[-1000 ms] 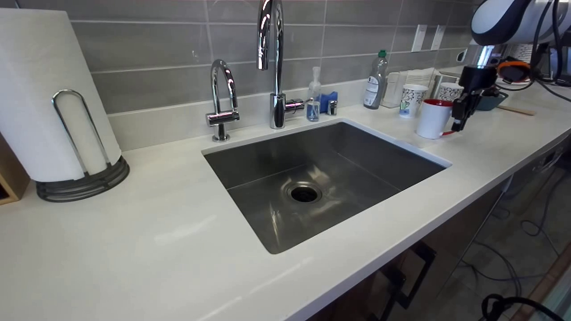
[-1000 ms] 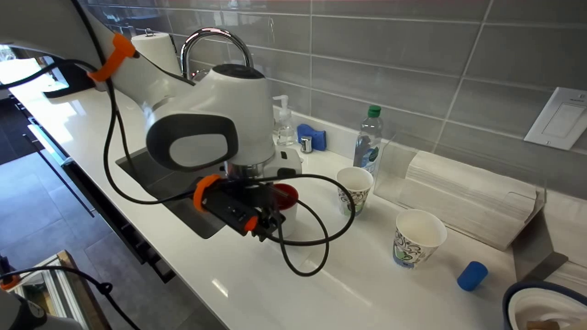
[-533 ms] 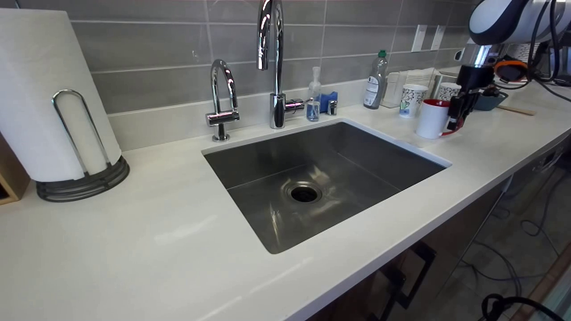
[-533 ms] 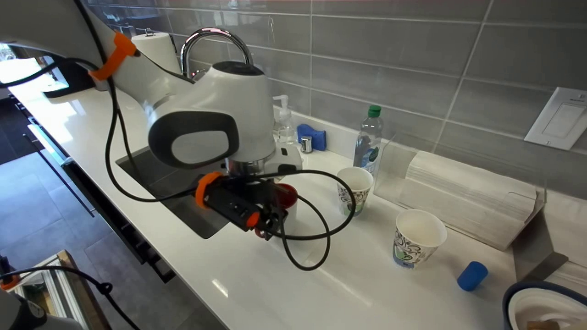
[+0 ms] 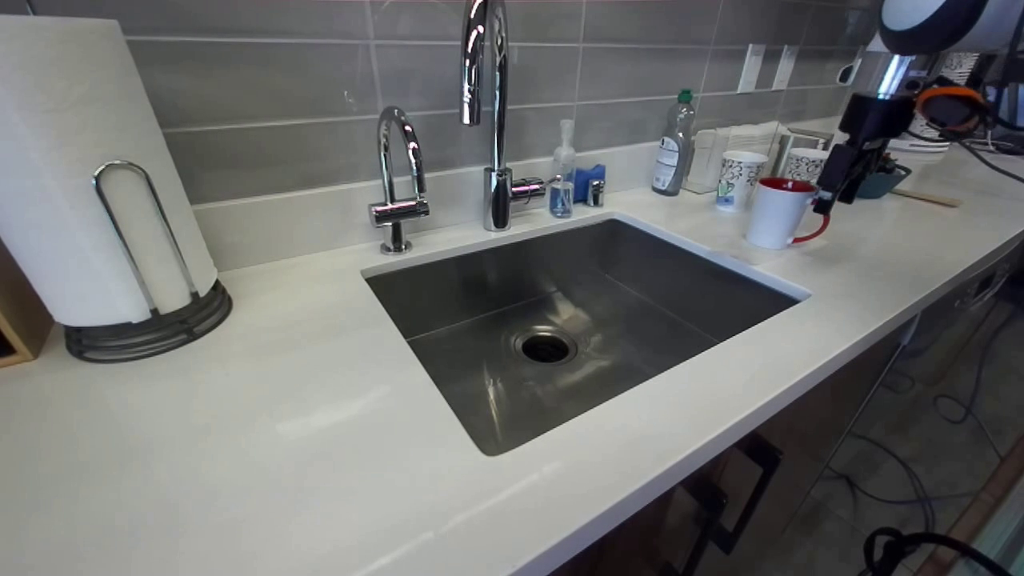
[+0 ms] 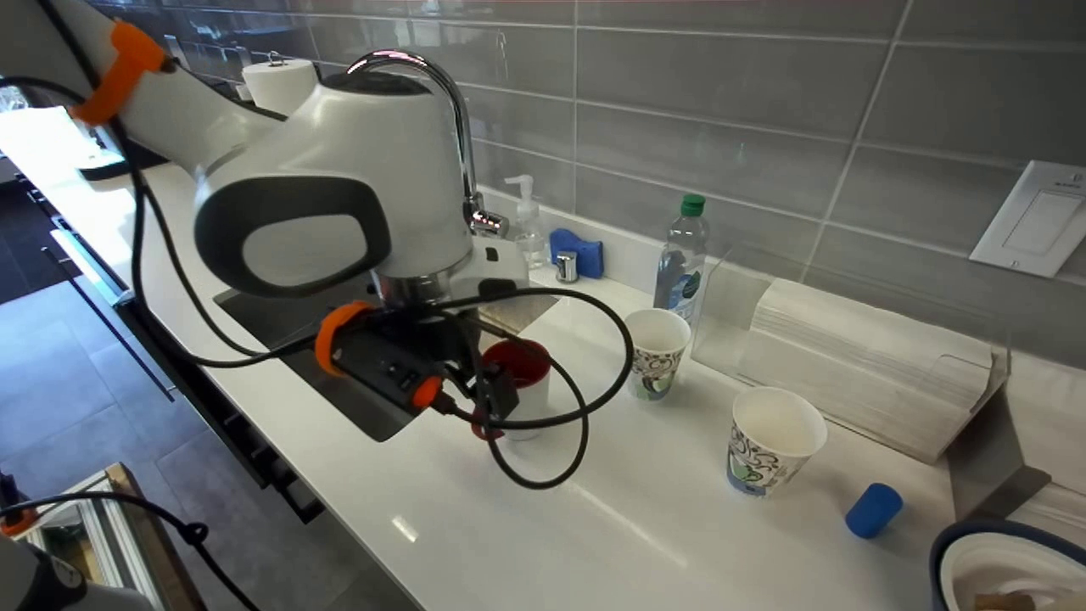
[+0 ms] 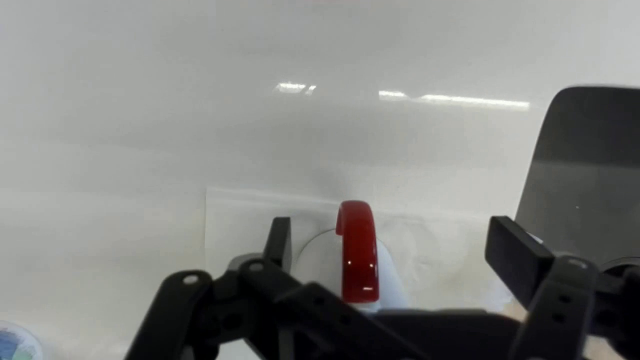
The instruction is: Move the faucet head on the right to the left , remove the mug from the sink and then put it on the counter
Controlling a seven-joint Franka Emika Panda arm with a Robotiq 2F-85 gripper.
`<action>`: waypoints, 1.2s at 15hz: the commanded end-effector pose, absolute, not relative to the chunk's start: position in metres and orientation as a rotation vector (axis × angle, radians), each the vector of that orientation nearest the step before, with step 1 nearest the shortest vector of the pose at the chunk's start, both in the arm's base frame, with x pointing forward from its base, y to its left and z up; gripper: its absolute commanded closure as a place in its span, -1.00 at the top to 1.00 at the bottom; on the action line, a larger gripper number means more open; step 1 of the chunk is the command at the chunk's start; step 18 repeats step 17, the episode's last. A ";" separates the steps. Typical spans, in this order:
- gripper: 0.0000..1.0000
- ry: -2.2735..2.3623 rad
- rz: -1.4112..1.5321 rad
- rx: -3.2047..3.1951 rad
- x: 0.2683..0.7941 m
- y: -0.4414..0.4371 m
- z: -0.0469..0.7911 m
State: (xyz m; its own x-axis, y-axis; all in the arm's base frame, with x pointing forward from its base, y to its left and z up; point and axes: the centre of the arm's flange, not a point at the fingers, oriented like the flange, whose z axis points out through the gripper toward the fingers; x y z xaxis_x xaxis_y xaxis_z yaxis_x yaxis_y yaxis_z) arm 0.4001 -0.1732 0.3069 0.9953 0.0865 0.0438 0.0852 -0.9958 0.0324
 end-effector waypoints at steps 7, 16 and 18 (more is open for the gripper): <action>1.00 -0.046 0.485 2.810 0.295 -0.173 0.463; 1.00 -0.025 0.446 2.848 0.323 -0.185 0.444; 1.00 -0.025 0.443 2.849 0.323 -0.185 0.443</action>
